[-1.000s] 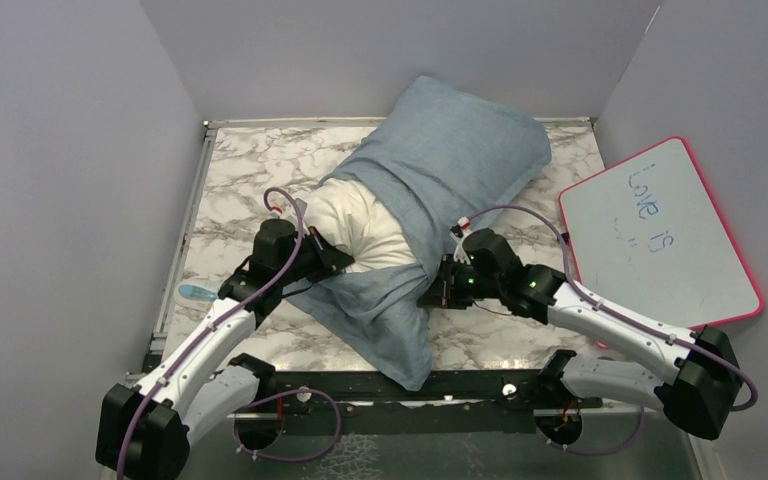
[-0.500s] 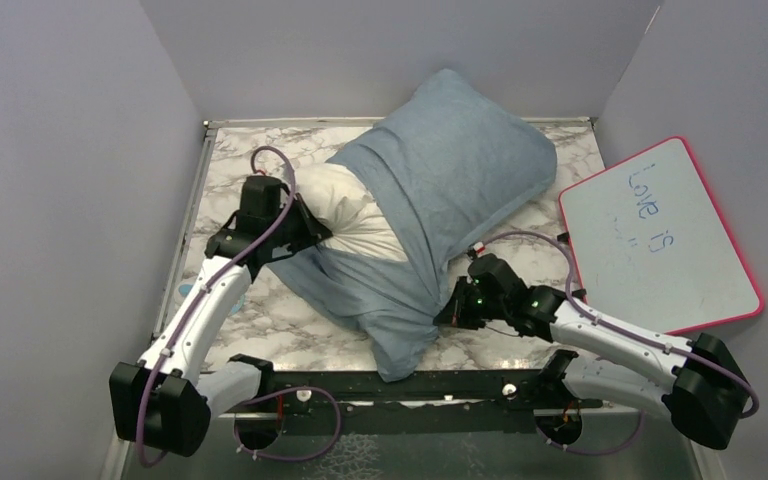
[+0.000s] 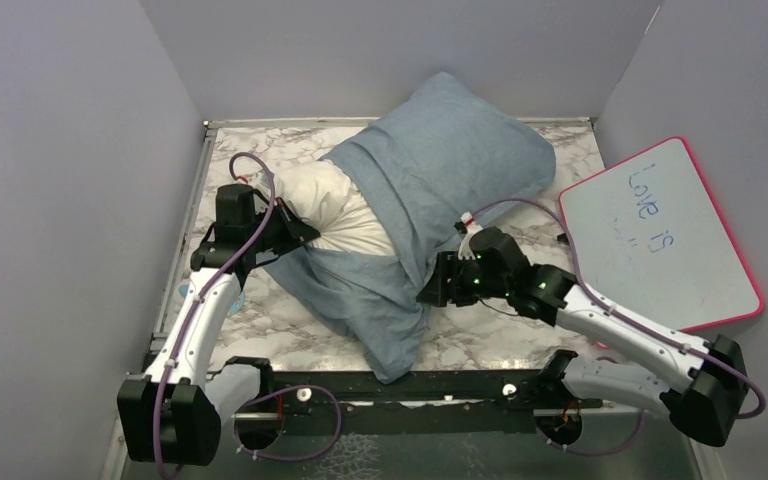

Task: Remove the pillowcase from the pillow
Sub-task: Remove the pillow from the pillowcase.

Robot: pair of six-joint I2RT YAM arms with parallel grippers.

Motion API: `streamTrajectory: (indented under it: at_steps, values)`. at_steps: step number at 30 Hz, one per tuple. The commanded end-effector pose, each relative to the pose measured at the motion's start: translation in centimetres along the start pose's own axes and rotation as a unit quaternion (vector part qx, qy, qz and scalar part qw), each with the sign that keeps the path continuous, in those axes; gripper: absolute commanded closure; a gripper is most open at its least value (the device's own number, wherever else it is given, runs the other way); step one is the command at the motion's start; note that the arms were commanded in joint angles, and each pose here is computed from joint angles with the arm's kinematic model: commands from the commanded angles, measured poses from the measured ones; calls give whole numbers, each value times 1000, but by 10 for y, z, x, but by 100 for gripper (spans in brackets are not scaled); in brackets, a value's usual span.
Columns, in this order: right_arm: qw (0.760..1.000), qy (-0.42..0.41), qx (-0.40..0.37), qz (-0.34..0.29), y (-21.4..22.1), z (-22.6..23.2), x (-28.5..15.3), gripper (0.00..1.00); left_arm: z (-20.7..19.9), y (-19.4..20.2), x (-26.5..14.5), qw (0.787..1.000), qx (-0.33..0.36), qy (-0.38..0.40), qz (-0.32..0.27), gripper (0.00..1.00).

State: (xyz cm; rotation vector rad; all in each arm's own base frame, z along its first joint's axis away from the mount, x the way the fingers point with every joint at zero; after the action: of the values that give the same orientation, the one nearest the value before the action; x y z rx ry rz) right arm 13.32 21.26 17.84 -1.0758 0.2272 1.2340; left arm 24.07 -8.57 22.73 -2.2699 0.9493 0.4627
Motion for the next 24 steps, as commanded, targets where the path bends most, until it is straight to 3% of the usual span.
streamTrajectory:
  at_steps: [1,3,9,19,24]
  values:
    - [984,-64,-141,-83,-43,33,-42,35,-19,-4,-10,998,20,58,-30,100]
    - [972,-98,-186,-101,-60,49,-46,31,-19,-2,-9,998,20,59,-27,100]
    - [947,-194,-249,-52,-95,94,-10,31,-25,0,-12,997,25,67,-28,100]
    - [932,-182,-312,-1,-117,115,57,31,-30,5,-16,996,29,79,-23,100]
    - [924,-191,-327,59,-93,111,75,35,-32,4,-16,996,29,80,-24,100]
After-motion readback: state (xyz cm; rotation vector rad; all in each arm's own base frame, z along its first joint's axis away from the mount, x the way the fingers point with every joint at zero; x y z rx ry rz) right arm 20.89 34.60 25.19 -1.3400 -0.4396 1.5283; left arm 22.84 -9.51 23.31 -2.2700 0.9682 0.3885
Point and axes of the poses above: each gripper's point midway between its finger pads, its own x axis out along the fingers, its own z axis along the line the jaws close on, y = z × x, the point moved 7 cm from there along -x, back along the fingers, and after that the axes turned 8 degrees about -x, right-handed, at the moved point
